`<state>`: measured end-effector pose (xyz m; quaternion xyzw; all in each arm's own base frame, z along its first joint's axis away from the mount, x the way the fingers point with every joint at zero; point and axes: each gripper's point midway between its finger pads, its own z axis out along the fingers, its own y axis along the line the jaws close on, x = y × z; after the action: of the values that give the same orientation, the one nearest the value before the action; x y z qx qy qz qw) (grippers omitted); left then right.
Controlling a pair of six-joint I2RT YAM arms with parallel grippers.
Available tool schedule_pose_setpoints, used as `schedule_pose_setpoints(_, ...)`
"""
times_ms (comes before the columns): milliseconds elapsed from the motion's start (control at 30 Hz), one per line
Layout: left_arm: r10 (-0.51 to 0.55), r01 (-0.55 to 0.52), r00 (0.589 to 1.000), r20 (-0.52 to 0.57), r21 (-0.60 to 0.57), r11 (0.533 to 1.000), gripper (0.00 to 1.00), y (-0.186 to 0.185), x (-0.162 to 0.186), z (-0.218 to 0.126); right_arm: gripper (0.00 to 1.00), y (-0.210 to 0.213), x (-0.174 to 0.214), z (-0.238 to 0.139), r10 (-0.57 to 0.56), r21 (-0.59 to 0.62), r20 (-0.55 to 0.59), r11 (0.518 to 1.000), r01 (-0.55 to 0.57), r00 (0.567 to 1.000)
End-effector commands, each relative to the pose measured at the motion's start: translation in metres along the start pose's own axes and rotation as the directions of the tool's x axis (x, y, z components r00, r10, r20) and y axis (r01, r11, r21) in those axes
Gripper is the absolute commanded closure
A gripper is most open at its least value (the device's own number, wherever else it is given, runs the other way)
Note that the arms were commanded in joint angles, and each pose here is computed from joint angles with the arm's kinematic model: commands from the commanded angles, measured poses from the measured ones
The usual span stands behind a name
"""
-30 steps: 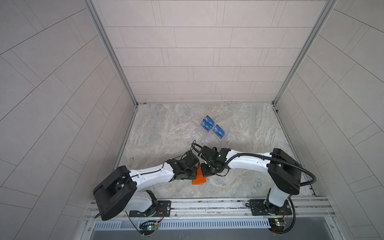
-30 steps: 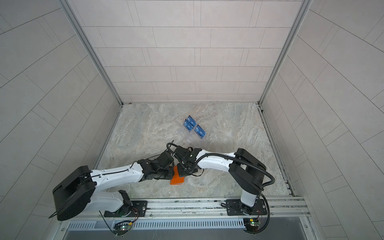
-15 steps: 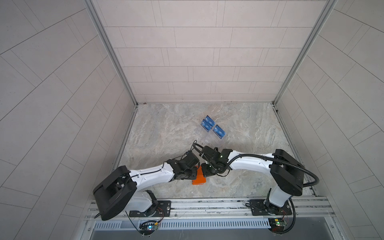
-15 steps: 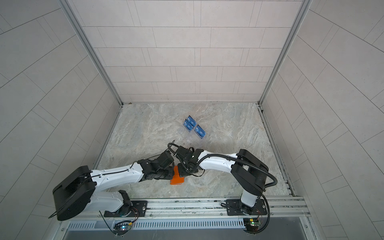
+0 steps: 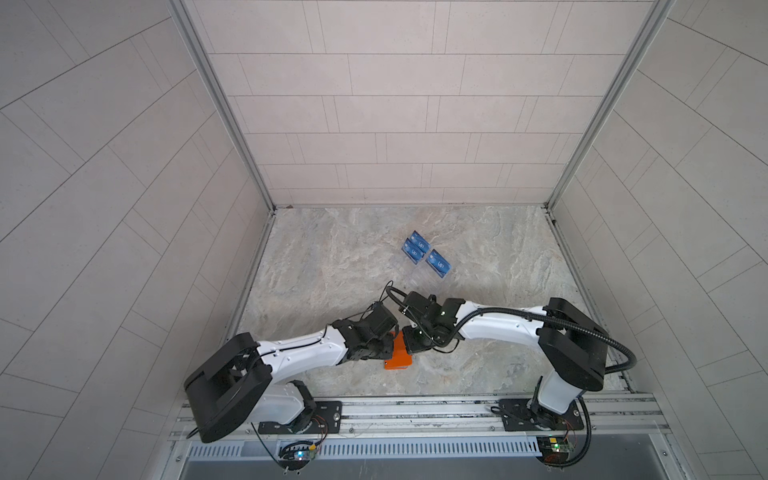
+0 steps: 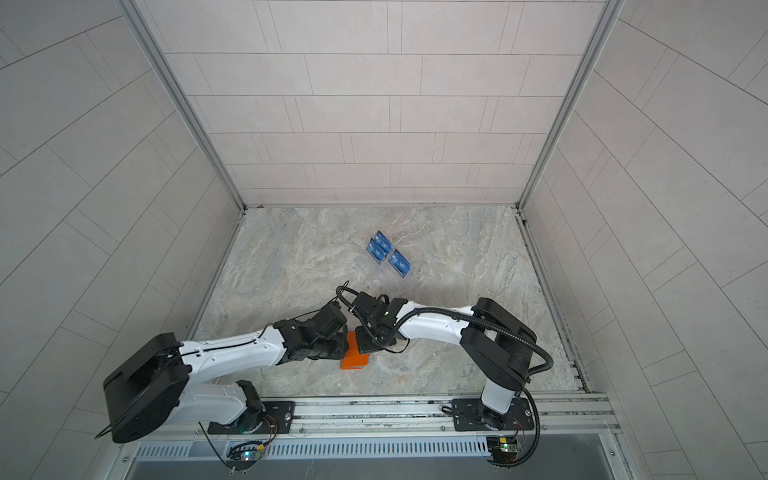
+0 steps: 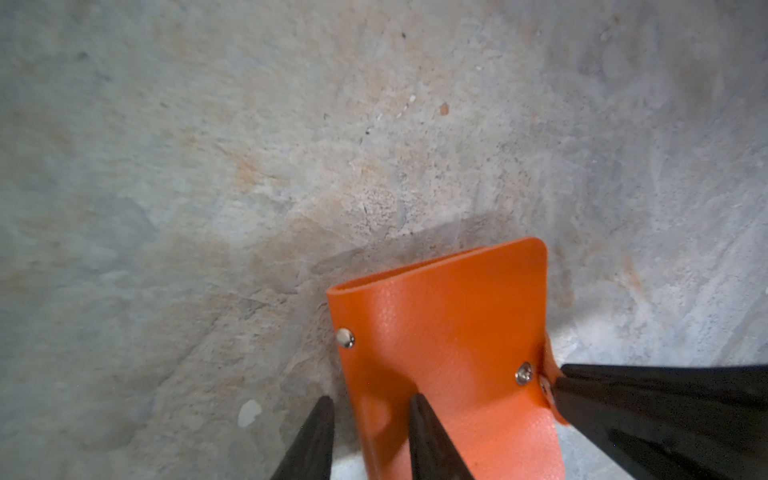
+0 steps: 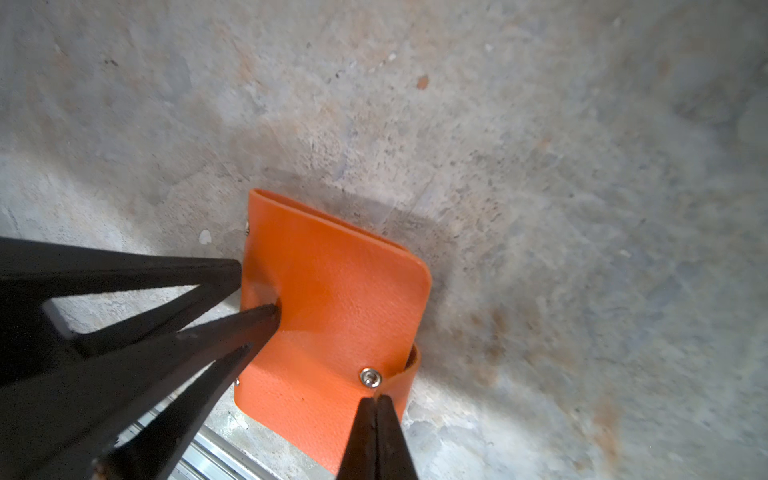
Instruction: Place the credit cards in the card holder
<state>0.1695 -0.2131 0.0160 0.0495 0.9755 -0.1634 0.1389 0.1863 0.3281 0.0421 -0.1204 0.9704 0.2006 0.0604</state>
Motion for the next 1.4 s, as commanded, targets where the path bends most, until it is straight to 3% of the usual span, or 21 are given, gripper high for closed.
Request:
schedule_pose_setpoints(0, -0.001, 0.002, 0.993, -0.115, 0.009, 1.0, 0.63, 0.009, 0.034, 0.009, 1.0, 0.013, -0.011, 0.006, -0.003, -0.058, 0.041, 0.998, 0.005, 0.999)
schedule_pose_setpoints(300, -0.046, 0.054, 0.997, -0.055, 0.166, 0.985, 0.52, -0.009, 0.021, -0.001, 1.0, 0.005, -0.005, 0.01, 0.006, -0.04, 0.025, 0.999, -0.005, 1.0)
schedule_pose_setpoints(800, 0.002, -0.005, 0.992, -0.128, -0.023, 1.0, 0.59, 0.028, 0.038, 0.011, 1.0, 0.006, -0.013, 0.003, 0.038, -0.096, 0.055, 0.995, -0.032, 0.998)
schedule_pose_setpoints(1367, 0.013, -0.018, 0.99, -0.137, -0.034, 0.999, 0.59, 0.027, 0.042, 0.016, 1.0, 0.006, -0.025, -0.006, 0.053, -0.109, 0.135, 0.993, -0.038, 0.989)
